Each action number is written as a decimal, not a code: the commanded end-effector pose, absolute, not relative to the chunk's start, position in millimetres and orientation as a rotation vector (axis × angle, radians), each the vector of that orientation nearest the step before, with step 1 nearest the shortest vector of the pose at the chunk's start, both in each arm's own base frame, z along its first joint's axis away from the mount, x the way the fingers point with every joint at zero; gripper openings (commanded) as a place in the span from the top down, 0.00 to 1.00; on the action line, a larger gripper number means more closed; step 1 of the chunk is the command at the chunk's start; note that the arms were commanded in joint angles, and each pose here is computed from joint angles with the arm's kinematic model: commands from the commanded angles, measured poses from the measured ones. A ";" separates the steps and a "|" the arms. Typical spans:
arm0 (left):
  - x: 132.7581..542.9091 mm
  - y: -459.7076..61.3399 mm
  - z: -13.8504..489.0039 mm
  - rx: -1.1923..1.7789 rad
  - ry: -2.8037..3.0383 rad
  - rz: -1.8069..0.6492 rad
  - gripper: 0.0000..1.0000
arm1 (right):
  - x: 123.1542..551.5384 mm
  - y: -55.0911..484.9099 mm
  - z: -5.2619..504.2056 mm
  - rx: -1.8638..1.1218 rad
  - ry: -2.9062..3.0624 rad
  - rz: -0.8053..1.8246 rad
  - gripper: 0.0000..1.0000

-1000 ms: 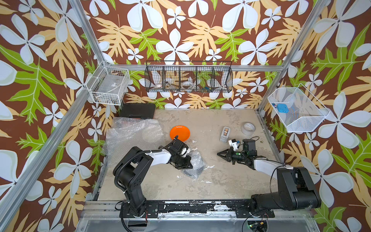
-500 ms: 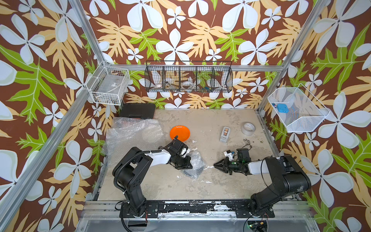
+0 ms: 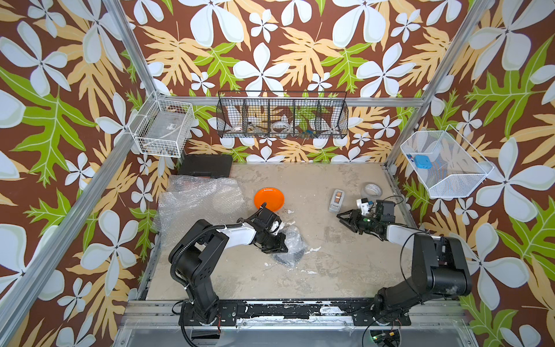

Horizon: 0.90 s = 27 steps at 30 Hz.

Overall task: Wrap dinner plates in bubble wrap
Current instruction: Tear off the tape using the Tape Cutter.

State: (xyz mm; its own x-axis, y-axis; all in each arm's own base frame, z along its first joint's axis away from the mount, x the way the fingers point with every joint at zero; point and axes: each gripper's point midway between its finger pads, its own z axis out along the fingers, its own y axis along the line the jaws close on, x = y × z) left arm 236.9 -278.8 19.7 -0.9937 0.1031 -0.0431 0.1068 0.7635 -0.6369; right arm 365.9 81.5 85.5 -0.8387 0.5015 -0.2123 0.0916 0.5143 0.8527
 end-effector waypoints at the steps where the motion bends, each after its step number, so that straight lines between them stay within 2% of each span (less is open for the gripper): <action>1: 227.4 -257.4 2.3 0.124 3.045 -0.895 1.00 | 390.2 72.9 86.0 0.395 2.265 1.239 0.56; 5: 228.0 -257.9 4.3 0.128 3.042 -0.899 1.00 | 406.9 74.2 75.9 0.389 2.227 1.284 0.55; 18: 228.0 -259.3 3.3 0.121 3.049 -0.907 1.00 | 414.1 99.6 58.7 0.328 2.231 1.345 0.52; 27: 226.8 -258.3 3.3 0.115 3.051 -0.905 1.00 | 425.1 98.9 56.8 0.342 2.223 1.350 0.57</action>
